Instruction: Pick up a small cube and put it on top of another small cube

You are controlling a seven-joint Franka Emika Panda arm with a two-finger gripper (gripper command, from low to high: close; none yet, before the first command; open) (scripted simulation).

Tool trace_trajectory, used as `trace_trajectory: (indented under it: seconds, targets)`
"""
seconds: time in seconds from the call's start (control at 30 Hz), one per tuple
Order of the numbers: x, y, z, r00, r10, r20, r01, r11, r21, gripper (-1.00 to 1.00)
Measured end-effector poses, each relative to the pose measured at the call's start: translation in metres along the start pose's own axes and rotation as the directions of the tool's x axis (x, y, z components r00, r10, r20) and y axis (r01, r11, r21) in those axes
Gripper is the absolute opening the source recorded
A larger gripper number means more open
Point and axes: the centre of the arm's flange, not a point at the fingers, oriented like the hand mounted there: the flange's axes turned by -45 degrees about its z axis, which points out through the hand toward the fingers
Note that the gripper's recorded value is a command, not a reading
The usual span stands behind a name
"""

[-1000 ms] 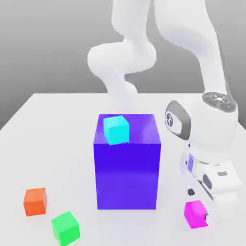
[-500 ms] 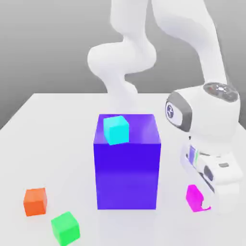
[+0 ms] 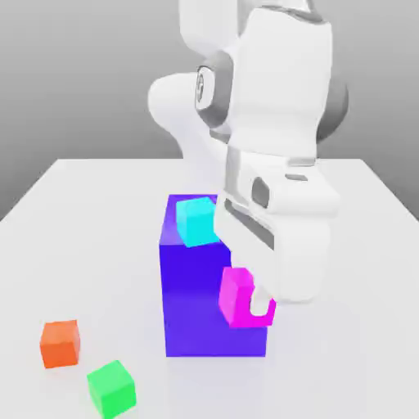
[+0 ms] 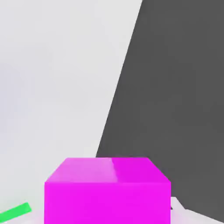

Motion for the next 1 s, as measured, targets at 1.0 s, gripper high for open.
trace_trajectory:
  seconds: [1.0]
  targets:
    - [-0.131, -0.112, 0.1, 0.299, -0.938, -0.178, 0.938, 0.323, -0.127, -1.0]
